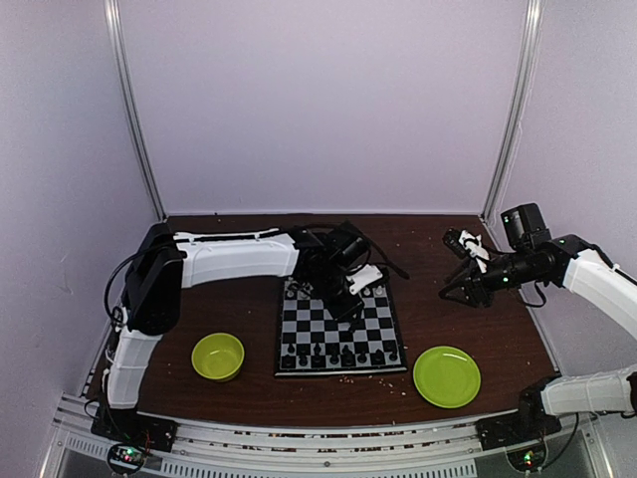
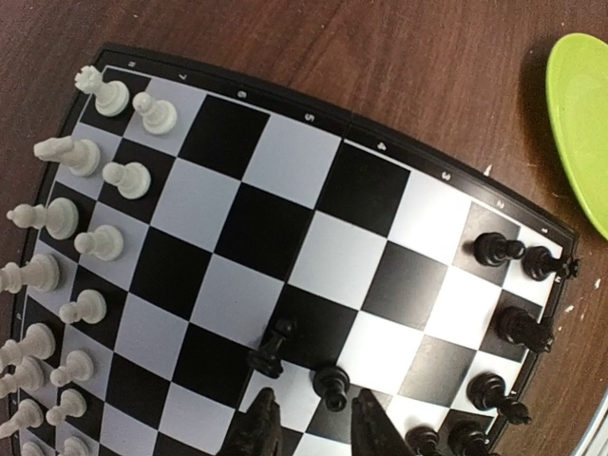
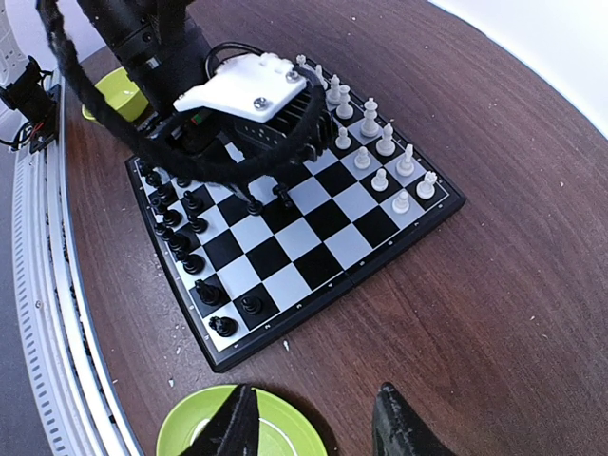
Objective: Set up the chess pieces on the board
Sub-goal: Pick up the pawn from the chessboard.
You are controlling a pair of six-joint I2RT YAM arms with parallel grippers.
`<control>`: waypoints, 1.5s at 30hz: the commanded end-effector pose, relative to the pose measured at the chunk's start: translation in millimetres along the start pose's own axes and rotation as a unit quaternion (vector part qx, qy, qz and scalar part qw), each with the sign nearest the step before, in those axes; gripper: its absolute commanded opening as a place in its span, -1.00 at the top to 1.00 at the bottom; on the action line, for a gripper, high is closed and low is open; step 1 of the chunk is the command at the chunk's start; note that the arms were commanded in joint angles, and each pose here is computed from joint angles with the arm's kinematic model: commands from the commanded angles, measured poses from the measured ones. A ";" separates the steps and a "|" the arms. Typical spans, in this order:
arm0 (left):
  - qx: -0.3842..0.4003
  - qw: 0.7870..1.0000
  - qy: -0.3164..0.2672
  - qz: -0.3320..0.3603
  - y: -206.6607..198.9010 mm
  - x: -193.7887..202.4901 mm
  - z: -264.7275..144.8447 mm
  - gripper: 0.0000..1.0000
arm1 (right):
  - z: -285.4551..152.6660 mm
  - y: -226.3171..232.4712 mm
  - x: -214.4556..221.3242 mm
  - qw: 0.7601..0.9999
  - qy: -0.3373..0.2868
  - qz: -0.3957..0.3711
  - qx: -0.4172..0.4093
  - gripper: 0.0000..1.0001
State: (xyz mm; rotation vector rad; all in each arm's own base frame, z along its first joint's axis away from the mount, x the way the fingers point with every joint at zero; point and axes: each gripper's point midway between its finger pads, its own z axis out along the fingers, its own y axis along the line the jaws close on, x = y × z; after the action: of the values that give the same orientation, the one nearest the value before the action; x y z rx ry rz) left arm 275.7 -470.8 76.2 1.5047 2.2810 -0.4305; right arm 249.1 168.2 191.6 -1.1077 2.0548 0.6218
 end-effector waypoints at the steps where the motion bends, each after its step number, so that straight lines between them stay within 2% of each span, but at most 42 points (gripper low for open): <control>1: 0.011 1.000 -0.007 0.003 1.3 -6.6 9.8 0.50 | -5.3 -5.6 -7.4 1.000 -0.007 -0.012 0.016 0.20; 10: 0.015 1.000 0.012 0.002 0.4 5.0 21.2 0.59 | -4.3 -6.3 -7.0 1.000 -0.005 -0.012 0.015 0.20; 23: 0.047 0.999 0.001 0.003 -13.1 0.0 9.0 0.99 | -4.6 -6.2 -6.7 1.000 -0.005 -0.013 0.015 0.20; 30: 0.109 0.993 -0.022 0.024 -48.9 -7.6 -9.1 1.00 | -4.3 -5.9 -6.6 1.000 -0.004 -0.013 0.014 0.20; 45: 0.130 0.991 -0.002 0.026 -63.5 4.6 7.8 1.00 | -4.7 -5.0 -6.7 1.000 -0.005 -0.014 0.012 0.20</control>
State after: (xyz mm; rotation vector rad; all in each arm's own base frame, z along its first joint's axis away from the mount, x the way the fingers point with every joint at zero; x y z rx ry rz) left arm 221.3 -491.2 65.0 1.6625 2.2807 -0.7042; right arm 249.6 167.5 191.0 -1.1206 2.0485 0.6077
